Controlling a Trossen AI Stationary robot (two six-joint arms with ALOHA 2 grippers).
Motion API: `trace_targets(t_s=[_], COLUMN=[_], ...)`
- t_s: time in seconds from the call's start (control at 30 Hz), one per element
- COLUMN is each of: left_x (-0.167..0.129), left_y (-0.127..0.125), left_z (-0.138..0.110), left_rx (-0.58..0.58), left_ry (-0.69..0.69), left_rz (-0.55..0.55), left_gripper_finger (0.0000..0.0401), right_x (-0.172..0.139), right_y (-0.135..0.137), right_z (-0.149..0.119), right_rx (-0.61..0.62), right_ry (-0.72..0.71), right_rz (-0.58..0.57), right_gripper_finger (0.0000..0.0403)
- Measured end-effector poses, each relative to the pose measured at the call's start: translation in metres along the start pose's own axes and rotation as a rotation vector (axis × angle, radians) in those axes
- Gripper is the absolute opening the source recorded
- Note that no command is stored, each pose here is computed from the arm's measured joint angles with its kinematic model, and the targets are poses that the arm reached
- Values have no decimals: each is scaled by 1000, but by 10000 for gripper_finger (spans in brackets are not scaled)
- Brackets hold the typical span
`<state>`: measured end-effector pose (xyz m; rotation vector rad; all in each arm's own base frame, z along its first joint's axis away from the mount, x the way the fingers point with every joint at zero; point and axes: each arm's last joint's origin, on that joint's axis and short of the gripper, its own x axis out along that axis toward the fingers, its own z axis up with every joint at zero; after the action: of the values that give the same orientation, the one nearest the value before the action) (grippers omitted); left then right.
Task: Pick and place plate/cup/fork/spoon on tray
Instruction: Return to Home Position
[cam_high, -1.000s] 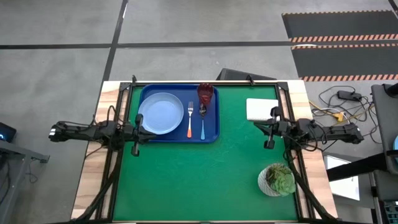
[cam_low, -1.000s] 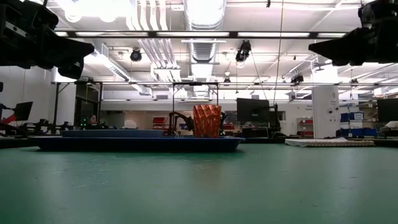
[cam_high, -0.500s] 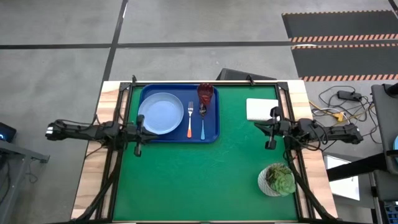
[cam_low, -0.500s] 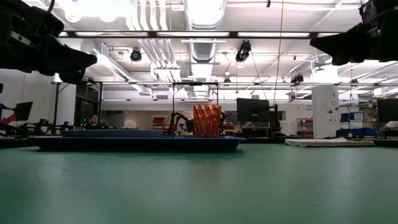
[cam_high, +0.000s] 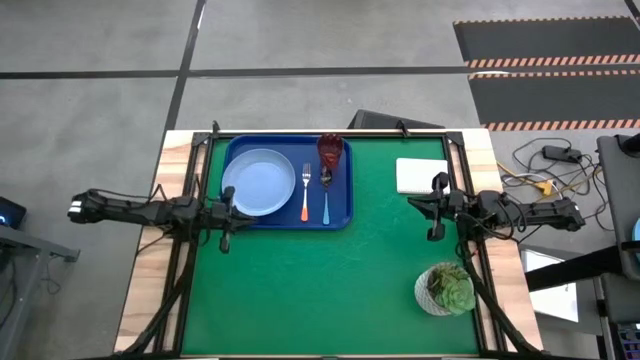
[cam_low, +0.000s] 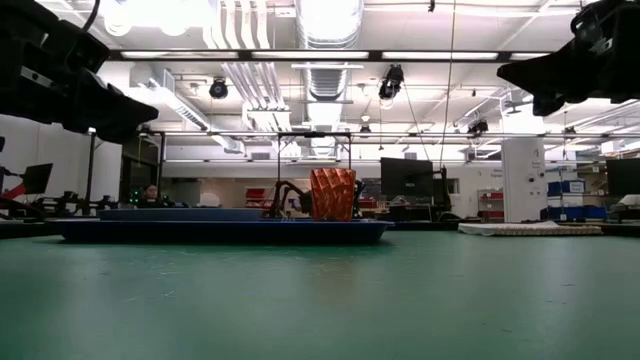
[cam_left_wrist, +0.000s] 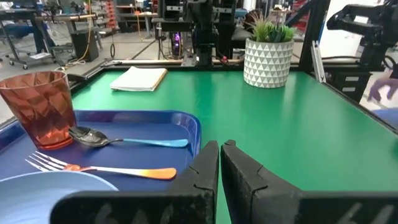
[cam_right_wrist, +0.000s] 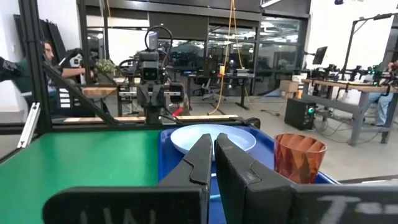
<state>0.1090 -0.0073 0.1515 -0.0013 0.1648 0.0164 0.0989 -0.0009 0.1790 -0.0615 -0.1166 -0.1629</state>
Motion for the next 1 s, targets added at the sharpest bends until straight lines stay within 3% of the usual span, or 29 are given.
trace_targets(t_s=[1.0], left_x=[8], left_y=[-1], left_z=[-13], left_rx=[16], left_ry=[149], left_rz=[2], left_gripper_finger=[0], right_x=[0], right_y=[0], right_z=[0], right_rx=[-1], right_ry=[1], right_rz=[0], right_gripper_finger=[9])
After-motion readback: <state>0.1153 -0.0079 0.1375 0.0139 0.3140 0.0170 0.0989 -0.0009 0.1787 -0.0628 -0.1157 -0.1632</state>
